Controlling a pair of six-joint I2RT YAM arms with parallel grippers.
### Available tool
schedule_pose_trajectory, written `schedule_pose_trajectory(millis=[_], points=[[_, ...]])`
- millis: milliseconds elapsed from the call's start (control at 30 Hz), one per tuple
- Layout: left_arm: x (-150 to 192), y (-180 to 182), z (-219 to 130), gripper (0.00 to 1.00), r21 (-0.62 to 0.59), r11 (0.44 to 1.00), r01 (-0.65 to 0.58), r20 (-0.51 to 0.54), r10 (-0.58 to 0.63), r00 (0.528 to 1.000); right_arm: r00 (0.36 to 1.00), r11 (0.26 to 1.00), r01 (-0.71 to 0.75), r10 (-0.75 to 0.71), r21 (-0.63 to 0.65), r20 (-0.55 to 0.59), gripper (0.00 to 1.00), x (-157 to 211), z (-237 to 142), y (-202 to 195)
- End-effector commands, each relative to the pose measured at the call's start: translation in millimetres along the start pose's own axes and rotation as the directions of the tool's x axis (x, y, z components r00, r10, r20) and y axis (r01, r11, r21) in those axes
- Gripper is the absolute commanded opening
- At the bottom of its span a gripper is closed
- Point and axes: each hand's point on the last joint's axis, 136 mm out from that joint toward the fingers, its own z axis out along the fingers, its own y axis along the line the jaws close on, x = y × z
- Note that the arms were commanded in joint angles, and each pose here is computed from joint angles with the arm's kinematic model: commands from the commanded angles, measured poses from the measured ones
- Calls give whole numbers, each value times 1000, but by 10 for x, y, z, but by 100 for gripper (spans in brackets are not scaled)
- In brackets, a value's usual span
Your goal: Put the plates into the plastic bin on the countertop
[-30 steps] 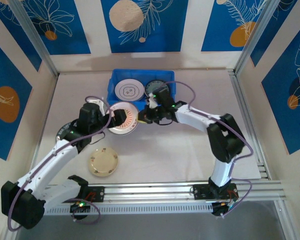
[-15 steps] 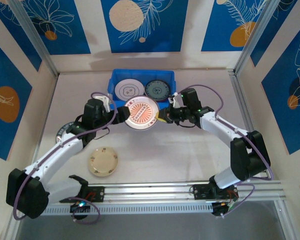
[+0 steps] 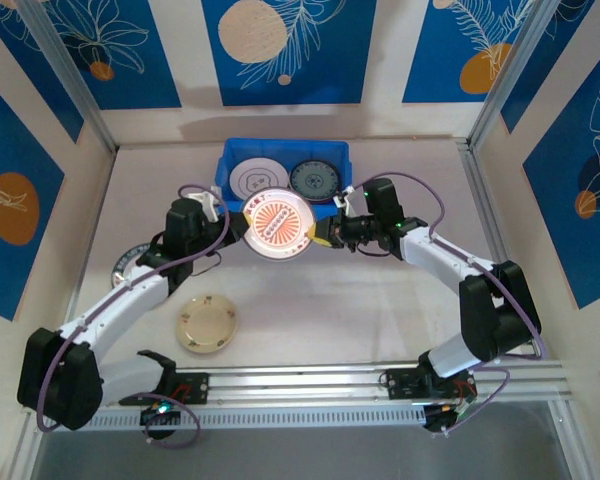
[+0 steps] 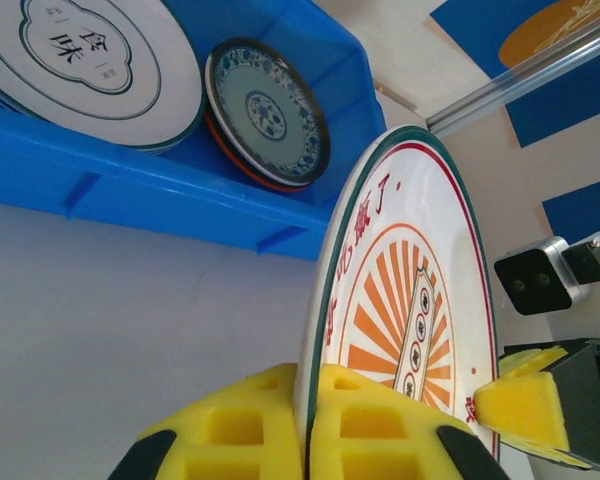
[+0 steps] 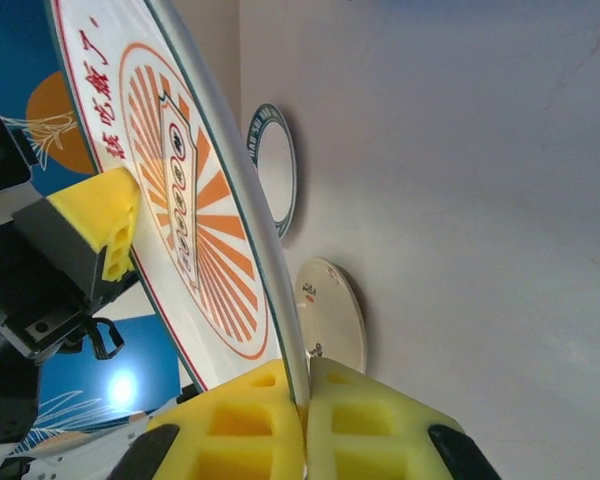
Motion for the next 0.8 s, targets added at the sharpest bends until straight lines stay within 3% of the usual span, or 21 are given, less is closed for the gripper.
schedule_pose_trajectory(millis=[0,167,267,300,400,433,467,500,533,567,767], points=[[13,5,-14,0,43,999,-3,2,3,1000,997,997,79,-79,-22,18,23,-133,-30,207],[72,-99,24,0,125,991,43,-38,-39,999,993,994,110,-110,-6,50,27,-330,20,220],[76,-105,9,0,131,990,47,-38,-42,998,991,993,115,-116,5,60,10,-427,50,239],[78,-108,6,0,130,990,46,-39,-41,998,991,993,120,-120,5,62,1,-452,61,252],[88,9,0,0,67,997,41,-41,-39,998,990,993,107,-110,40,86,0,-562,59,237],[89,77,-12,21,32,999,43,-38,-42,998,989,993,104,-109,55,96,0,-601,57,239],[76,156,-41,59,-7,999,45,-26,-45,999,988,992,96,-106,84,113,0,-668,46,226],[59,227,-80,82,-41,998,45,-7,-45,999,987,989,83,-98,119,127,0,-738,40,195],[42,300,-121,96,-74,996,47,12,-46,999,986,987,79,-99,140,136,0,-796,44,192],[37,364,-161,100,-101,994,43,27,-40,999,984,985,70,-94,161,149,0,-877,45,183],[22,503,-358,100,-166,986,15,78,-2,997,986,974,13,-50,227,159,0,-1299,273,76]])
